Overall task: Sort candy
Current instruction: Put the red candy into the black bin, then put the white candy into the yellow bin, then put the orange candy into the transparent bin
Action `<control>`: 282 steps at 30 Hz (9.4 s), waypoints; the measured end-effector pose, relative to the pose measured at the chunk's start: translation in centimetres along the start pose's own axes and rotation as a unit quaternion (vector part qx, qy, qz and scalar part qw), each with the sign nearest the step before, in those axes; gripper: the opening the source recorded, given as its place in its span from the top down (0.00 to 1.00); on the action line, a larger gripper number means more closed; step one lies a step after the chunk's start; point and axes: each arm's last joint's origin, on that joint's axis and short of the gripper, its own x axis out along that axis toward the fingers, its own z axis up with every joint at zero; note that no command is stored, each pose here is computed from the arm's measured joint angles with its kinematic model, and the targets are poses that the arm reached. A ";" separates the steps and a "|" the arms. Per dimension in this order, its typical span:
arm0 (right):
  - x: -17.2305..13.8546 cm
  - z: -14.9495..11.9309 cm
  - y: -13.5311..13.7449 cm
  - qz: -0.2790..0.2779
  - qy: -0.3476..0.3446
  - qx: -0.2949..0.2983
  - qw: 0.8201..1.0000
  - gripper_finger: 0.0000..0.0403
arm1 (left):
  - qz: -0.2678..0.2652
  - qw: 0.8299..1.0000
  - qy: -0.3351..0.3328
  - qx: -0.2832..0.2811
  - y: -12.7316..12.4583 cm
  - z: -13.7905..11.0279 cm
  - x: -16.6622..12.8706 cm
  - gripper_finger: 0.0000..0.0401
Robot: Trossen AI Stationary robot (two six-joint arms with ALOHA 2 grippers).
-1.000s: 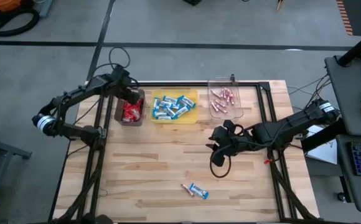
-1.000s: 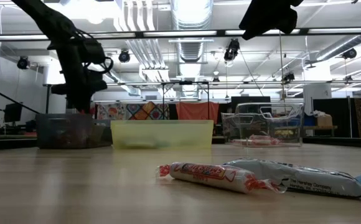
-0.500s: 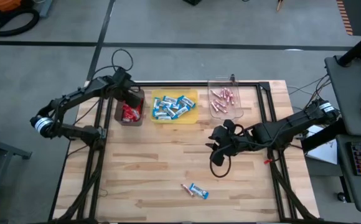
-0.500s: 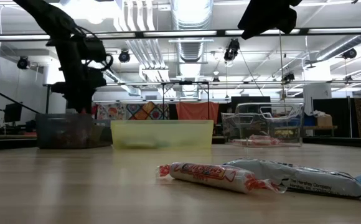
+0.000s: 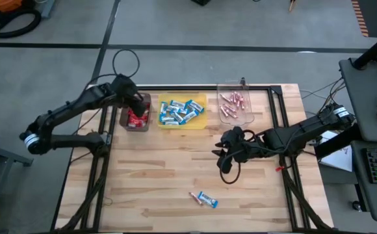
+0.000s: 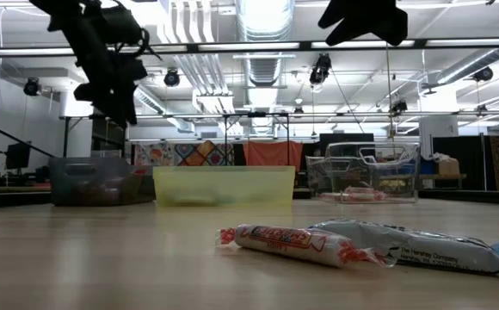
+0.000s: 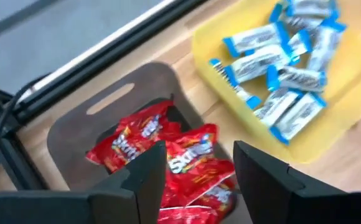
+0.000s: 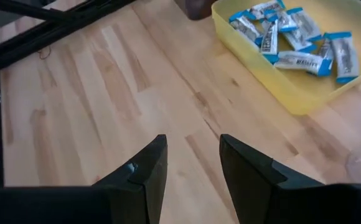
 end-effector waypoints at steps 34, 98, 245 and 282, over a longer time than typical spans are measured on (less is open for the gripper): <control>9.2 -9.7 12.8 -0.016 0.333 0.036 0.942 0.65 | -0.313 0.898 -0.259 0.169 -17.1 -16.2 -10.5 0.57; 14.6 12.1 -5.7 -0.211 0.052 -0.217 0.952 0.97 | -0.321 0.859 -0.132 0.377 -24.0 -21.0 -8.4 0.57; 23.5 -1.3 0.2 -0.174 0.341 0.162 0.909 0.94 | -0.301 0.790 -0.309 0.436 -15.7 -18.0 -9.6 0.78; 8.4 11.3 -23.2 -0.367 0.206 0.115 0.900 0.77 | -0.353 0.806 -0.358 0.313 -12.9 -18.5 -8.0 0.82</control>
